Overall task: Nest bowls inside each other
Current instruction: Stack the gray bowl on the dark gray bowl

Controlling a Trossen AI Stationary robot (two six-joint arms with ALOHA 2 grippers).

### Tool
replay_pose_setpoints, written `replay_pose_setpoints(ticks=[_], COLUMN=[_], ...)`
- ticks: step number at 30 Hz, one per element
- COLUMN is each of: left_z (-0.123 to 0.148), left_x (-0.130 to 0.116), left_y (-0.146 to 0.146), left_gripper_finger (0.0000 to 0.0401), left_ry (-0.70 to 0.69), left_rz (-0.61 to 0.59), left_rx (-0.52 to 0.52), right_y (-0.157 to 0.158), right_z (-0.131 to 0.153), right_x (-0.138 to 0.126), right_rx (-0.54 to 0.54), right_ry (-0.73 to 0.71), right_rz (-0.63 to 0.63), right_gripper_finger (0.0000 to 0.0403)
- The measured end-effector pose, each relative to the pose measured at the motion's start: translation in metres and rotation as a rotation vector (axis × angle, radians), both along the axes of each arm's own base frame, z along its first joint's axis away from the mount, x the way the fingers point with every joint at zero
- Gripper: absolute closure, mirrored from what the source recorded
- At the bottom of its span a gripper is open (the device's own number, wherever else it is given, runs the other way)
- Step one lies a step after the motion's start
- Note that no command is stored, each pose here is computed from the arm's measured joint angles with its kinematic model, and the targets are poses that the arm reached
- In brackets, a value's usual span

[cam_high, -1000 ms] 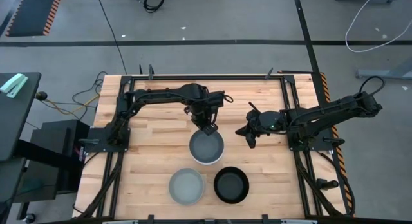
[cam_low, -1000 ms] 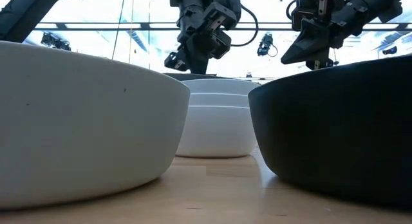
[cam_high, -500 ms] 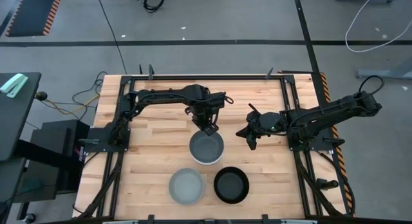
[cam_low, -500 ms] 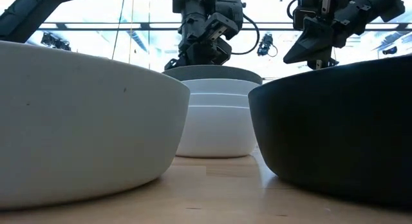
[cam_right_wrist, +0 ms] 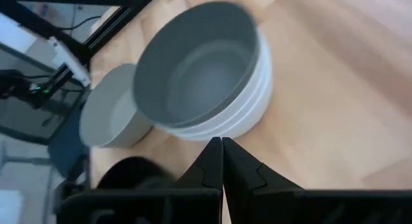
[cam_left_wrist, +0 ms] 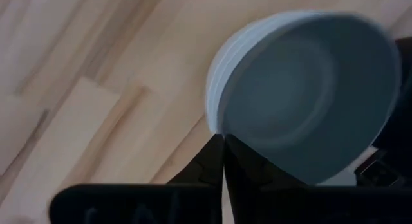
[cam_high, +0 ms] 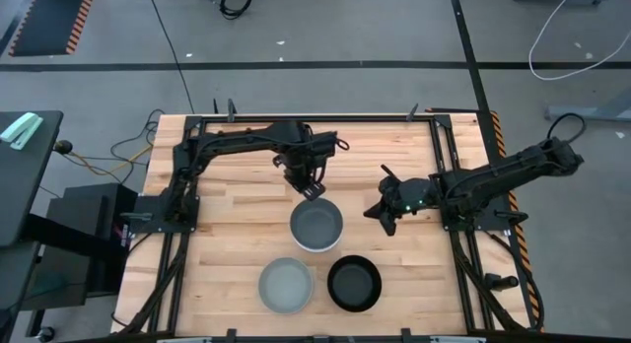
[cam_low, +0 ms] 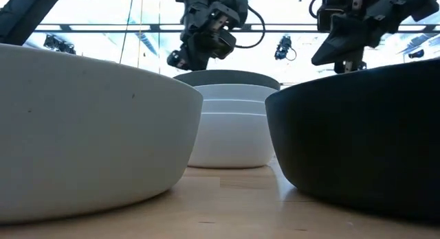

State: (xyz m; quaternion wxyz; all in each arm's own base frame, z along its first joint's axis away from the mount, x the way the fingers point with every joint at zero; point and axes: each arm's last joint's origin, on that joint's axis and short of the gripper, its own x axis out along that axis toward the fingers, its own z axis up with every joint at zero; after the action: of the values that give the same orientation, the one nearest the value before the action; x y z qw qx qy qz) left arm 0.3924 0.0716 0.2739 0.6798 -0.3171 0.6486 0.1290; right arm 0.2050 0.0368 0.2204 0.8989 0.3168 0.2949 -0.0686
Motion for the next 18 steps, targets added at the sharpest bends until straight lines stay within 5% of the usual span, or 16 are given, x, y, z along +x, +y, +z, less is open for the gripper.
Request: replay_pose_setpoints(ticks=[10,18], left_z=[0.031,0.044], left_x=[-0.021,-0.030], left_y=[-0.013,-0.029], left_gripper_finger=[0.0373,0.0388], left_ry=[-0.008,0.009], left_rz=[-0.031,-0.070], left_rx=[0.107,0.214], right_y=[0.028,0.037], right_z=[0.012,0.064], right_x=[-0.005,-0.018], right_rx=[0.109,0.000], right_ry=[0.036,0.168], right_rz=[0.072,0.063], right_gripper_finger=[0.0396,0.0396])
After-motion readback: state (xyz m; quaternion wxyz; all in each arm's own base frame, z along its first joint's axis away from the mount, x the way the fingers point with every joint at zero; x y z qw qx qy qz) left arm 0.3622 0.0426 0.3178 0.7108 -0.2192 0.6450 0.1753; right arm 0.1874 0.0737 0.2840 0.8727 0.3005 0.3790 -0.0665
